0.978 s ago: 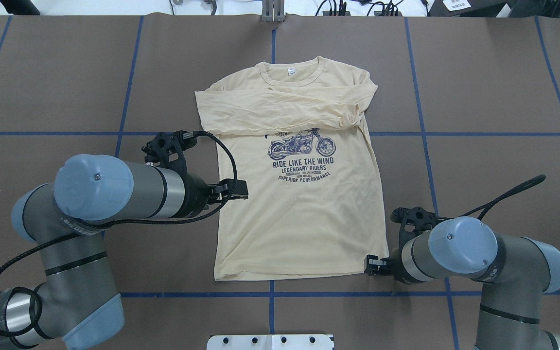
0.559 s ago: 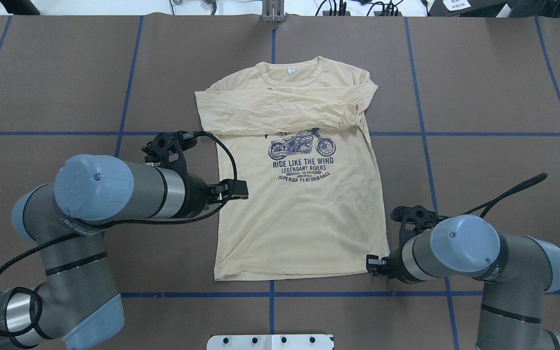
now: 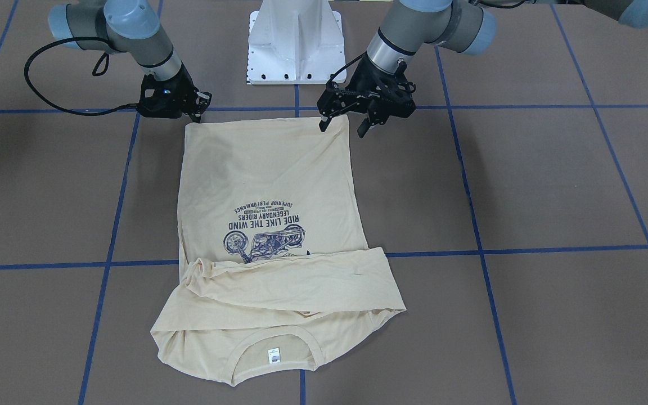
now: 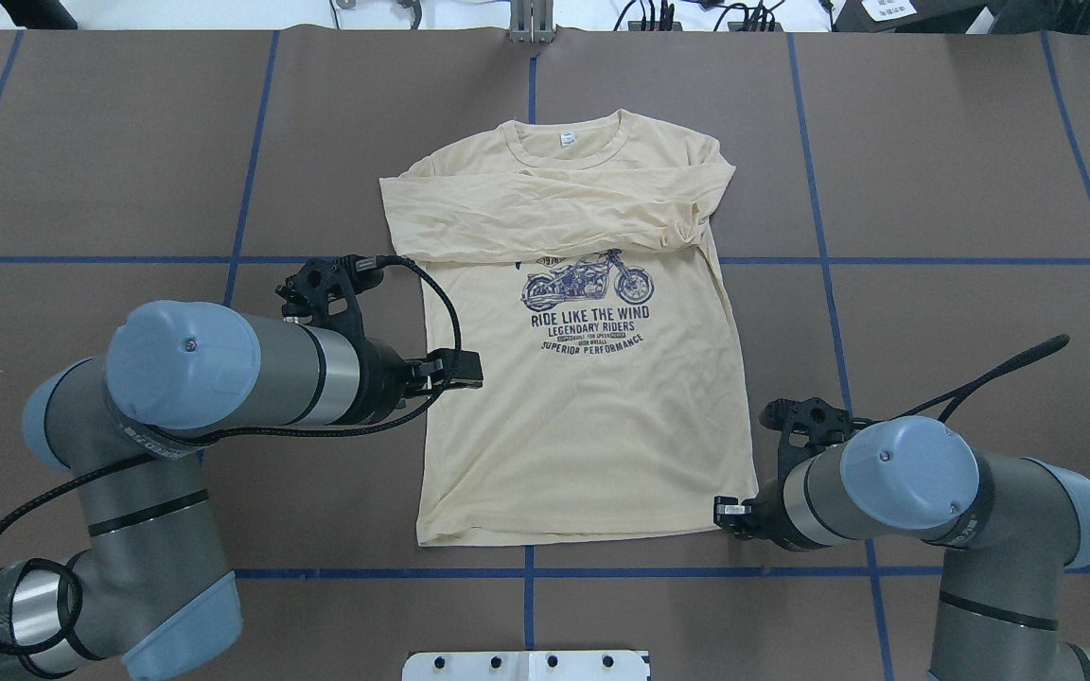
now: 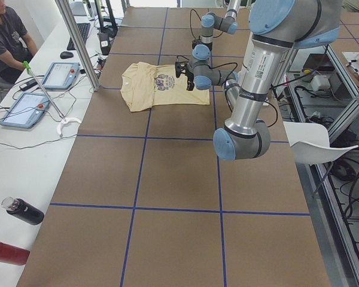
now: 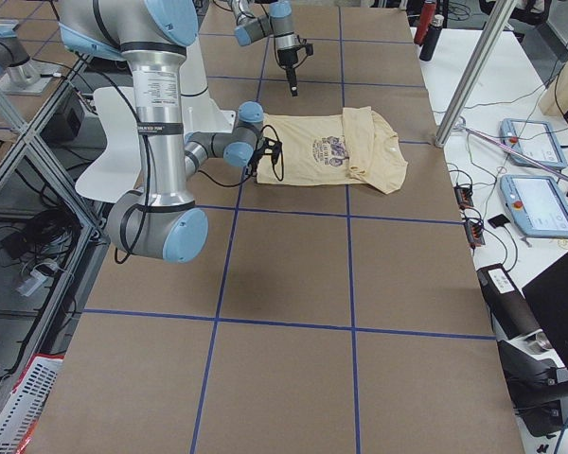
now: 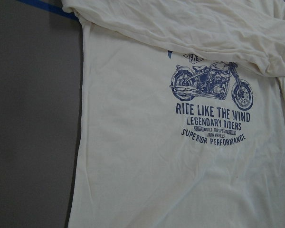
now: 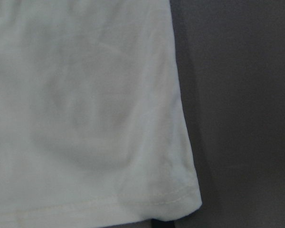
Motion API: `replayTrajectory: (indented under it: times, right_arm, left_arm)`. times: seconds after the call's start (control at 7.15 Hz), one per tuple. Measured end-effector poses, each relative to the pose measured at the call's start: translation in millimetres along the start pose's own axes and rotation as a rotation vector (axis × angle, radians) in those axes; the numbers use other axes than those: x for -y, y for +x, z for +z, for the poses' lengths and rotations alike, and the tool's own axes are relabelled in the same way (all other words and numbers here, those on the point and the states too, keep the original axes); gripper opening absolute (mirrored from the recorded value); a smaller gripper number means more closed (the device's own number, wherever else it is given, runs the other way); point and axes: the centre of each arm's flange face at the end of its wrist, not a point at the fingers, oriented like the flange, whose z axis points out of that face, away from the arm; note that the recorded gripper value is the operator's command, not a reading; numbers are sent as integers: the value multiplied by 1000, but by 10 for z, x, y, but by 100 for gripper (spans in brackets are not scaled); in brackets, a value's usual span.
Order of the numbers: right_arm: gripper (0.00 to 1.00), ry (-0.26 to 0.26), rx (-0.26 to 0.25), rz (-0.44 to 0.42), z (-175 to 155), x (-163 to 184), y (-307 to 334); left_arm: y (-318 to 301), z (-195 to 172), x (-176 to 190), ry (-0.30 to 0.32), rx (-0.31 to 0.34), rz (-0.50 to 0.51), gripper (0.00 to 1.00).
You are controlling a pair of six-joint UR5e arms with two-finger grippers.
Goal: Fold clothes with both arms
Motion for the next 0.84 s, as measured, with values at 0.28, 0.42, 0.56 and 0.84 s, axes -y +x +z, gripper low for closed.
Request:
replayTrajectory:
  times: [0.28,0.42,0.56,0.84]
  right_arm:
    - [41,8,10,2,-72,20,-3]
    - [52,10,13,3,-90,29,-12]
    - [58,10,16,2,-96,29,-24]
    - [55,12,20,1,-102,33,-50]
  left_arm:
    - [-1,-4,4,1,0,0,100]
    - [-1,-7,7,2,0,0,100]
    - [-1,-8,8,2,0,-1,100]
    - [-2,-9,9,4,1,-1,100]
